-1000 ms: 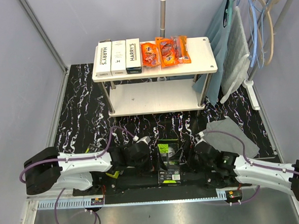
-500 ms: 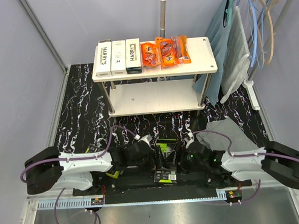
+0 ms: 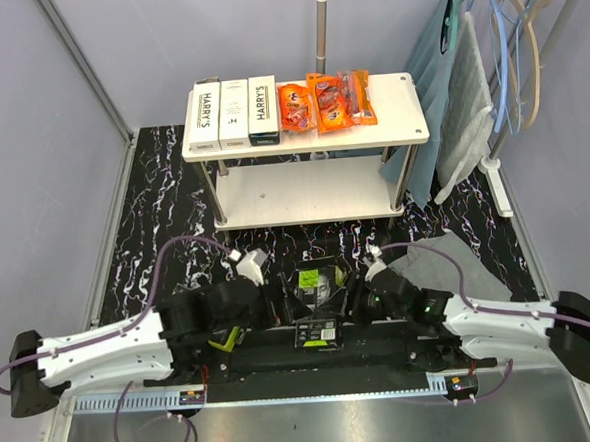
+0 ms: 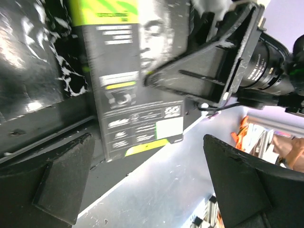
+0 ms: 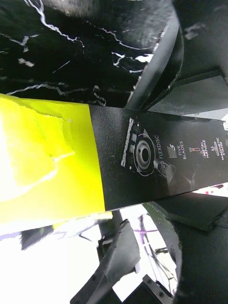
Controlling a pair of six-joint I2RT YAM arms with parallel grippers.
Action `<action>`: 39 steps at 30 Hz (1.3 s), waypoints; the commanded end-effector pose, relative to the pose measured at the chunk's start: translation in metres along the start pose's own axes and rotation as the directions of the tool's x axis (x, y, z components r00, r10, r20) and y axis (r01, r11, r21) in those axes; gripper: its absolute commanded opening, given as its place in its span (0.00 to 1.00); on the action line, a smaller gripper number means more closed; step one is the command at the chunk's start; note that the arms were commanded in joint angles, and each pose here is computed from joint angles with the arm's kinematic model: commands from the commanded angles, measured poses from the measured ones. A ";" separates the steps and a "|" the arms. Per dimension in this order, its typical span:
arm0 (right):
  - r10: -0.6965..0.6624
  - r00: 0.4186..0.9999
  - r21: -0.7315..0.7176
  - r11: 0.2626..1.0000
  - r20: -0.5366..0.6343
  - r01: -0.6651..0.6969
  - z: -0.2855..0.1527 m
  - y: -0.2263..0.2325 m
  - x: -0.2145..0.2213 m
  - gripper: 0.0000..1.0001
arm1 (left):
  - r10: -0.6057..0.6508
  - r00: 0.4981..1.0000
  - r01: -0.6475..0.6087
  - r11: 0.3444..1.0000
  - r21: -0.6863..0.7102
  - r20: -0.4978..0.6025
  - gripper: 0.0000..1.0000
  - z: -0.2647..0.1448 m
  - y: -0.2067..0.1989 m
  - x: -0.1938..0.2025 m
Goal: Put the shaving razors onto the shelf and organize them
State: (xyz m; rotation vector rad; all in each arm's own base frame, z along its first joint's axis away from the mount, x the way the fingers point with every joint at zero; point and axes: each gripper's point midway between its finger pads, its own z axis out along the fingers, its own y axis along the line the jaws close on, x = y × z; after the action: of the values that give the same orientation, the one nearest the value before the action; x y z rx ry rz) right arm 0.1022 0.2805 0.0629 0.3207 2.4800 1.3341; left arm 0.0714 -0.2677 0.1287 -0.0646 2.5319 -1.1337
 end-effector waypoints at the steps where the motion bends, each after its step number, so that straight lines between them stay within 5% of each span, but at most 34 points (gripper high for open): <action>1: -0.048 0.990 -0.022 0.998 0.132 0.051 -0.024 0.031 -0.028 0.34 | 0.033 0.990 -0.032 0.999 -0.012 0.140 0.99 -0.026 0.009 -0.025; 18: -0.034 0.975 -0.275 0.957 0.218 0.095 -0.073 0.103 -0.044 0.32 | -0.032 0.997 0.018 0.978 0.209 0.064 0.99 0.003 -0.011 -0.002; 28: -0.004 0.972 -0.452 0.885 0.235 0.113 -0.096 0.146 -0.047 0.31 | -0.025 0.998 -0.001 0.890 0.456 0.052 0.99 0.006 -0.050 0.003; 39: 0.006 0.970 -0.494 0.861 0.243 0.119 -0.101 0.154 -0.048 0.31 | 0.003 0.999 -0.021 0.832 0.555 0.034 0.98 0.001 -0.074 0.008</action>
State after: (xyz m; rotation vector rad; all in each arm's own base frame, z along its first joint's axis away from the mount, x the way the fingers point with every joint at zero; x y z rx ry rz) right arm 0.1149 0.2659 0.1767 0.2772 2.0980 1.5395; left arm 0.0639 -0.3090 0.1493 0.0055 2.1843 -1.6729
